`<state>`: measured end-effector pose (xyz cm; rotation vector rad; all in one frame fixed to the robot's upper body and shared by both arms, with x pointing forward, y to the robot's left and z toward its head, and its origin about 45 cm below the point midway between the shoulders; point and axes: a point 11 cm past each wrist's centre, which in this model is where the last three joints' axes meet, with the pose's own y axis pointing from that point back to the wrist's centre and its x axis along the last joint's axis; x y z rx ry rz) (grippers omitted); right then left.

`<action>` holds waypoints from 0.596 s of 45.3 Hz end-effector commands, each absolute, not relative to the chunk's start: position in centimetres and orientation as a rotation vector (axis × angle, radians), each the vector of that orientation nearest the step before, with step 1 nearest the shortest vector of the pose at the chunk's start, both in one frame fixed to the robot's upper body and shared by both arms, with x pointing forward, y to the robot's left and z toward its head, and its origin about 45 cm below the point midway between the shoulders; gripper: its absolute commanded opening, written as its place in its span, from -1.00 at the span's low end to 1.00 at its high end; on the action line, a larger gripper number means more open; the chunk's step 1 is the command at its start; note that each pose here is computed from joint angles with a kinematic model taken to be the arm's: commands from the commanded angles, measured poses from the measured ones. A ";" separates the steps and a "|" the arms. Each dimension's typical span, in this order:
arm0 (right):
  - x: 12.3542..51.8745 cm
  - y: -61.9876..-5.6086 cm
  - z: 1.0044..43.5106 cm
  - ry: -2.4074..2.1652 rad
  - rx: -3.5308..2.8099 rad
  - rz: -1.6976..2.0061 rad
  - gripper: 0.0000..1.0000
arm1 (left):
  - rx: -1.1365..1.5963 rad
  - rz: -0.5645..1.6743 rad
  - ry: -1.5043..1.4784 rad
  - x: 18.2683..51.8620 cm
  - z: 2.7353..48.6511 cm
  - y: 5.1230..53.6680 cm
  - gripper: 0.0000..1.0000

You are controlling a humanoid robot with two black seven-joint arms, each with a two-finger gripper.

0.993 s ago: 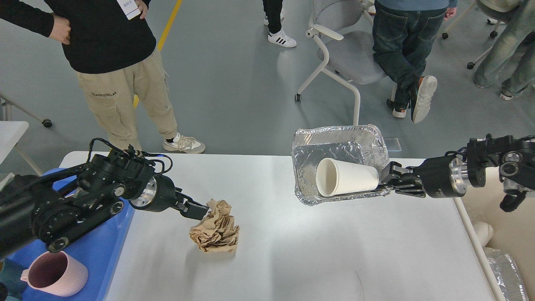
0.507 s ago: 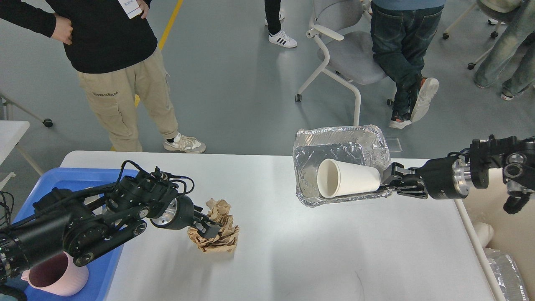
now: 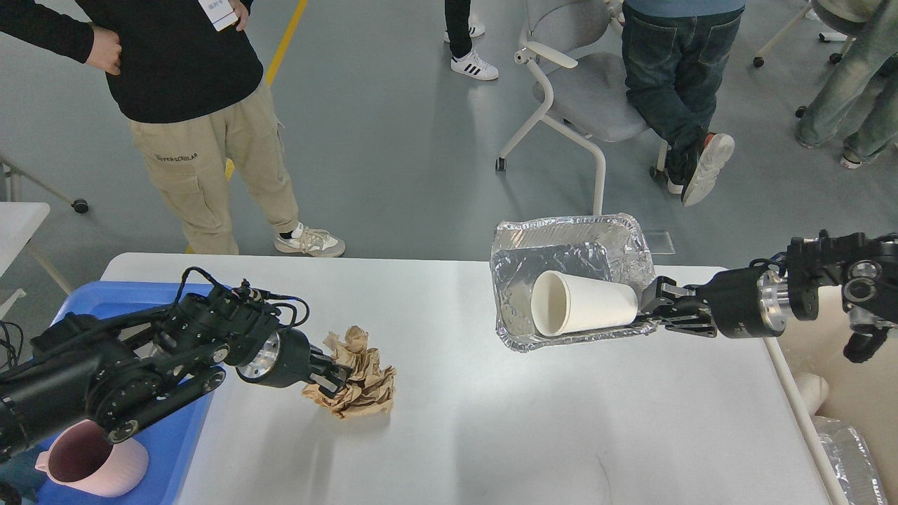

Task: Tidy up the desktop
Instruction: 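Grasp the crumpled brown paper bag with the left gripper, then lift the paper bag and carry it over the foil tray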

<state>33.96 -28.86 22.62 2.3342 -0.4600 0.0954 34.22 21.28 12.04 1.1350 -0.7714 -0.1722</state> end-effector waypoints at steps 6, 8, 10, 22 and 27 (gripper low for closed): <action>33.7 -29.0 21.8 -0.455 2.323 0.075 -1.00 | 1.089 -0.009 -0.689 33.0 16.8 28.9 -1.00; 33.8 -28.9 21.8 -0.456 2.323 0.076 -1.00 | 1.082 0.007 -0.686 32.4 17.5 29.9 -1.00; 33.8 -29.0 21.8 -0.459 2.322 0.077 -1.00 | 1.069 0.043 -0.683 31.8 18.2 31.1 -1.00; 33.8 -28.6 21.7 -0.449 2.327 0.078 -1.00 | 0.995 0.361 -0.570 30.1 21.7 37.7 -0.96; 33.7 -28.6 21.7 -0.447 2.327 0.077 -1.00 | 0.964 0.439 -0.577 30.4 23.6 38.6 -0.96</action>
